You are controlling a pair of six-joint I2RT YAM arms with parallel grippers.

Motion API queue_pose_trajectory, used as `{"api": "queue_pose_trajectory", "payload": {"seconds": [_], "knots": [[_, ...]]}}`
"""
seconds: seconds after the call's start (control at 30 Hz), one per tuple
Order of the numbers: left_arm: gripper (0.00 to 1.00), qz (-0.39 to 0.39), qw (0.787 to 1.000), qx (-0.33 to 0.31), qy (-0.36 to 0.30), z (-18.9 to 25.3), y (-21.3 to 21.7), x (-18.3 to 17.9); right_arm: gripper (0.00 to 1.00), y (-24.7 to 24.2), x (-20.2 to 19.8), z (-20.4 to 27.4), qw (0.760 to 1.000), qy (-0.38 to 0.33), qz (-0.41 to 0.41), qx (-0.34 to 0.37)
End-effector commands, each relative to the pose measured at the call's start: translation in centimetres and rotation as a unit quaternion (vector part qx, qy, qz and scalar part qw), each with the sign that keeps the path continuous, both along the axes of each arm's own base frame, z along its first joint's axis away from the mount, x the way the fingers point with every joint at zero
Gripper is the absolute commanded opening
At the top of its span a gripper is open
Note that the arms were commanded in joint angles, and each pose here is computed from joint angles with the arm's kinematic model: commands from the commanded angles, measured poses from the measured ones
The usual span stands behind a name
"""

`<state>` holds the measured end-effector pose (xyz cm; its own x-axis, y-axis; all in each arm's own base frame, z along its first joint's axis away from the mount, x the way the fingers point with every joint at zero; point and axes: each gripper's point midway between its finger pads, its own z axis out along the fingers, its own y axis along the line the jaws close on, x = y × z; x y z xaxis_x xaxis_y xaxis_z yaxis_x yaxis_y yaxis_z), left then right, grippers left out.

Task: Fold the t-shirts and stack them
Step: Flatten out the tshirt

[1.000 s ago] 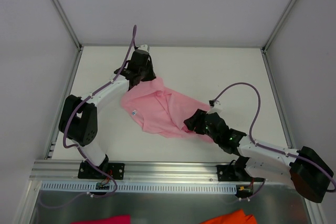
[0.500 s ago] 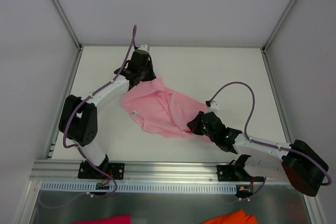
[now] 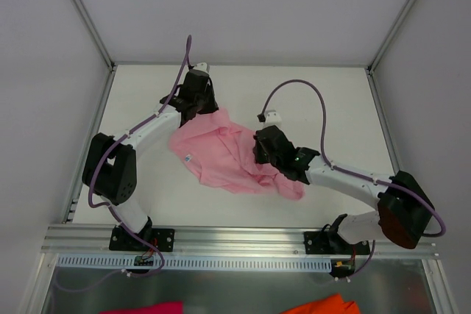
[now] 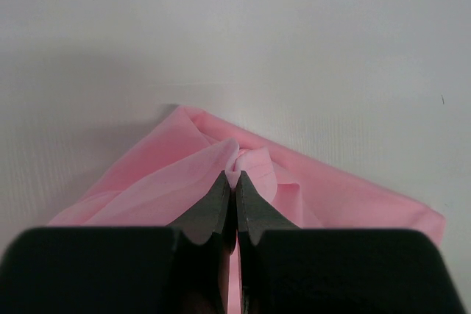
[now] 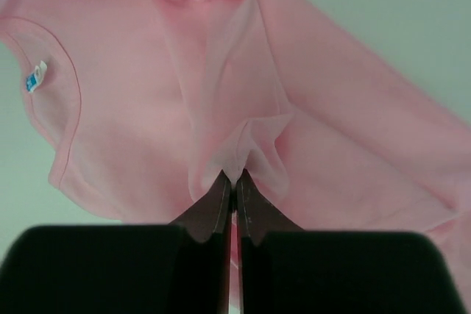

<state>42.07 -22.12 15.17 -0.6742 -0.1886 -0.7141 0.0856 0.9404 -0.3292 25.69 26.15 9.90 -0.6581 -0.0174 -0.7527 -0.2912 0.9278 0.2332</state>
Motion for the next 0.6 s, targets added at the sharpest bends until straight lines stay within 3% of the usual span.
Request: {"api": "queue_pose_trajectory", "payload": {"seconds": [0.0,0.1,0.2,0.23,0.3,0.43,0.57], "knots": [[0.00,-0.003,0.999,0.002,-0.035,2.3,-0.4,0.6,0.01,-1.5,3.0,5.6,0.992,-0.084,0.005,-0.091],[0.00,0.000,0.999,0.011,-0.050,3.5,-0.2,1.3,0.01,-3.9,5.2,11.2,0.974,-0.169,-0.036,-0.144],[0.00,0.018,0.996,0.013,-0.088,7.3,0.3,3.3,0.01,-6.4,7.1,17.3,0.948,-0.244,-0.093,-0.184],[0.00,0.016,0.997,0.016,-0.079,7.4,0.4,3.6,0.01,-8.0,7.7,18.9,0.932,-0.263,-0.108,-0.226],[0.00,0.012,0.994,-0.002,-0.111,13.3,0.4,5.4,0.01,-10.1,9.0,24.3,0.913,-0.288,-0.152,-0.244],[0.00,0.041,0.989,0.018,-0.141,17.2,2.7,6.7,0.01,-13.8,10.1,27.7,0.884,-0.306,-0.196,-0.292],[0.00,0.087,0.978,0.026,-0.189,22.4,6.2,6.2,0.01,-17.7,9.7,32.4,0.852,-0.353,-0.270,-0.276]]}}
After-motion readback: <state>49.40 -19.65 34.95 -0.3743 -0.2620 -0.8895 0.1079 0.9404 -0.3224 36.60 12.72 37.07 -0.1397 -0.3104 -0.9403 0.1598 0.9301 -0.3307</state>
